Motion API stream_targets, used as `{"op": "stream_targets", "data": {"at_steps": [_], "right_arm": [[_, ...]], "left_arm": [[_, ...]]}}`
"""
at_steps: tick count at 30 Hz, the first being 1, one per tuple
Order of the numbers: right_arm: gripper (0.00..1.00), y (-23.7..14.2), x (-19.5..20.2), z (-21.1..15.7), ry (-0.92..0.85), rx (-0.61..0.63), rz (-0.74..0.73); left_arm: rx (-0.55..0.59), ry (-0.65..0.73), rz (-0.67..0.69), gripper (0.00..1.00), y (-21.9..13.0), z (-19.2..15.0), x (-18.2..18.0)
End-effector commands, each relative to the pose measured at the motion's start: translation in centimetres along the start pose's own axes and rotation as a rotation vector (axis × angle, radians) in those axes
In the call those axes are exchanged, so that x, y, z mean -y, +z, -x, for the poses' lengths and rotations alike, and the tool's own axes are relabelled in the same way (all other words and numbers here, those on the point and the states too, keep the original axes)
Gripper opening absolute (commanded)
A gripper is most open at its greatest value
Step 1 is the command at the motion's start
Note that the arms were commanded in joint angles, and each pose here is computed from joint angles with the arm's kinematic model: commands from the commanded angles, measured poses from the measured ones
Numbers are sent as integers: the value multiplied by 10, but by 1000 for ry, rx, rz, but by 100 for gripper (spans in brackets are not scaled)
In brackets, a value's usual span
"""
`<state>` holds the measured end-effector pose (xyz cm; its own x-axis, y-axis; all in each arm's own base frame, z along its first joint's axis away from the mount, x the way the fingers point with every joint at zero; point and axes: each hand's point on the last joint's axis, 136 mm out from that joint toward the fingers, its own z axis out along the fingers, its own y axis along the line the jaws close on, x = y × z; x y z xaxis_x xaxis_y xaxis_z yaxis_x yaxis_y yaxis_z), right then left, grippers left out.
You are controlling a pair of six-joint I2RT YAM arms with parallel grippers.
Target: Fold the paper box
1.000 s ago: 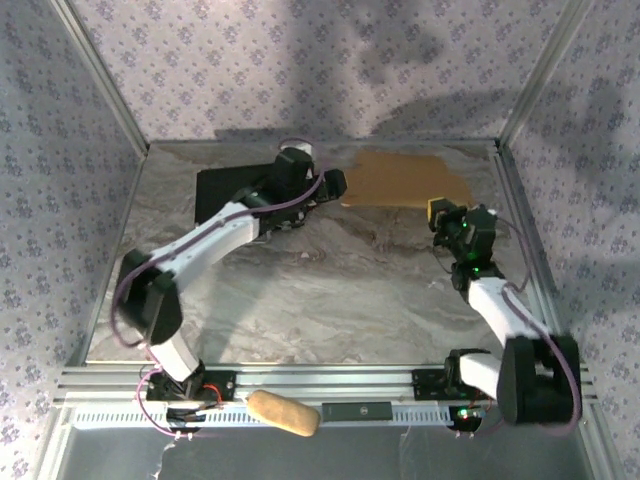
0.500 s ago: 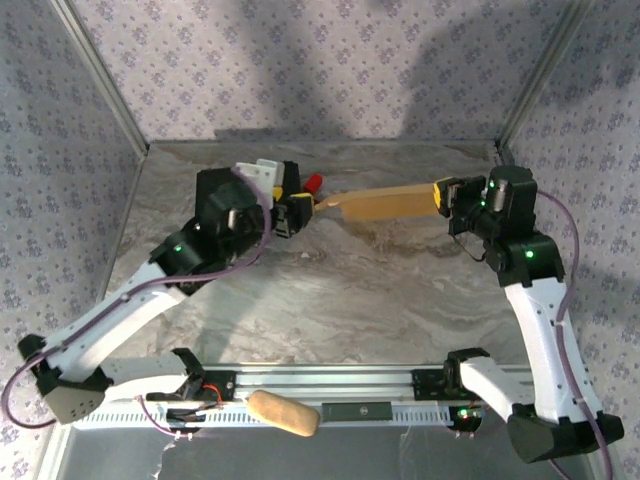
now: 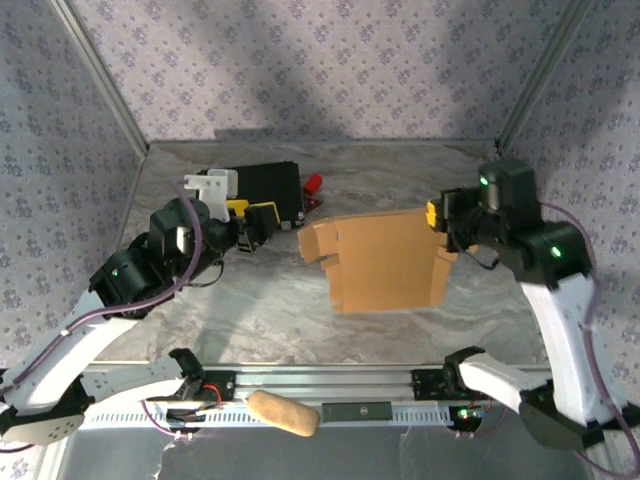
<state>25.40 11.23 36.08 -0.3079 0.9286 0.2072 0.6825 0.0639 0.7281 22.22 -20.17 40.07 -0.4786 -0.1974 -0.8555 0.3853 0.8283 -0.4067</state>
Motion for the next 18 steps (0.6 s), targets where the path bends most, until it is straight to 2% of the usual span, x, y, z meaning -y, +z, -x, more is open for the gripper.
{"op": "stream_targets", "data": {"at_steps": [1, 4, 6, 9, 12, 14, 18], "right_arm": [[0, 60, -2, 1, 53, -38, -109], [0, 85, -9, 5, -3, -40, -97], [0, 97, -16, 9, -24, -47, -14], [0, 108, -17, 19, -23, -41, 53], [0, 117, -8, 19, -29, -78, 32], [0, 118, -7, 19, -37, -79, 37], [0, 120, -7, 19, -32, -90, 44]], "left_arm": [[-74, 36, -15, 67, 9, -10, 7], [-129, 45, 31, 70, 25, -15, 8], [-145, -34, 35, 70, 35, -16, 13], [-99, -187, -3, 70, 46, -13, 22], [-60, -253, -59, 67, 57, -7, 34], [-94, -253, -74, 67, 73, -8, 41], [-192, -270, -35, 73, 111, -23, 38]]}}
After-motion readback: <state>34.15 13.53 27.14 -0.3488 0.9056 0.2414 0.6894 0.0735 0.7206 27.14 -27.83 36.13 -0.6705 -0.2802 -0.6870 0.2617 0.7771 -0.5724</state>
